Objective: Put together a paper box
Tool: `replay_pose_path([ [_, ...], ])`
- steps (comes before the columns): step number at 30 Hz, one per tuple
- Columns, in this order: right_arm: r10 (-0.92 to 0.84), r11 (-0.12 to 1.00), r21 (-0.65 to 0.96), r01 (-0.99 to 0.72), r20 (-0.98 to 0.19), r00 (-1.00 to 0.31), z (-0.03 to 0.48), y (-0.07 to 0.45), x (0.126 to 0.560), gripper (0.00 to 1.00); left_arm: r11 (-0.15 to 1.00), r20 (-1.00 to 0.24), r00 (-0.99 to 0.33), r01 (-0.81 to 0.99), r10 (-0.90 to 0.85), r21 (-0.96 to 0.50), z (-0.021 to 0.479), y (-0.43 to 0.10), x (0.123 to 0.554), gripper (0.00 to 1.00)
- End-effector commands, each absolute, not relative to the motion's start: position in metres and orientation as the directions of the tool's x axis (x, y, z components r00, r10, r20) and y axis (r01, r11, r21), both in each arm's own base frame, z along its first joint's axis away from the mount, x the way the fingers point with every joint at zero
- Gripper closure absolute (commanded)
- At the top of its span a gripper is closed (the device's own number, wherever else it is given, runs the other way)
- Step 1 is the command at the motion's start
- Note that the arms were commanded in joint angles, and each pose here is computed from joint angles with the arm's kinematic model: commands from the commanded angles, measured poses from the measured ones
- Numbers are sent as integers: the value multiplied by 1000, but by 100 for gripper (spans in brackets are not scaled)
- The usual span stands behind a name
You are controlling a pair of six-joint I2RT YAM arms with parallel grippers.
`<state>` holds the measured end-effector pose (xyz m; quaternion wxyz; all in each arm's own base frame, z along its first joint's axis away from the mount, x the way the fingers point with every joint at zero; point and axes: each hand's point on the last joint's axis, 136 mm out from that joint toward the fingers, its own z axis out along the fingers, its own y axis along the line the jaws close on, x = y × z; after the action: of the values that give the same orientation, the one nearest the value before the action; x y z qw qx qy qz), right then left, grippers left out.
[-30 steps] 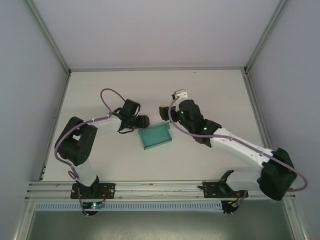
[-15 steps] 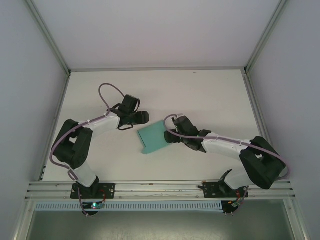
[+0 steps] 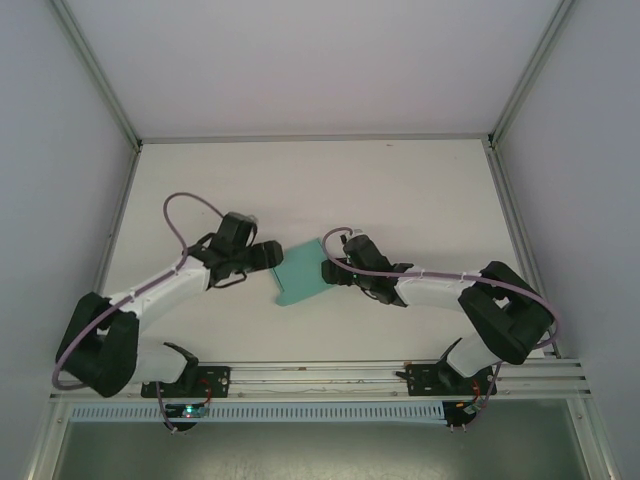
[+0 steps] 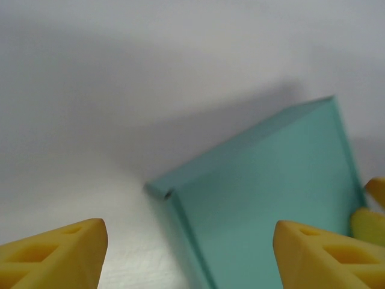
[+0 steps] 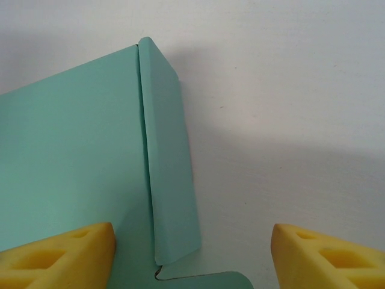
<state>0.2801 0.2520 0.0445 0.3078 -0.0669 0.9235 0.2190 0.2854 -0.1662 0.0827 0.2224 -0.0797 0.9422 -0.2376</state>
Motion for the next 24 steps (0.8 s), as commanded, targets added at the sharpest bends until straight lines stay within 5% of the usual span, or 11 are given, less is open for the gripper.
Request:
replay_pose_path([
  [1, -29, 920, 323, -222, -507, -861, 15, 242, 256, 31, 815, -308, -889, -114, -340, -568, 77, -171, 267, 25],
  [14, -27, 914, 339, -225, -501, -865, 12, 246, 246, 32, 713, -317, -869, -56, -380, -699, 66, -195, 290, 34],
  [24, -5, 892, 385, -236, -515, -857, 24, 245, 256, 30, 673, -297, -877, -39, -377, -739, 44, -194, 301, 73],
])
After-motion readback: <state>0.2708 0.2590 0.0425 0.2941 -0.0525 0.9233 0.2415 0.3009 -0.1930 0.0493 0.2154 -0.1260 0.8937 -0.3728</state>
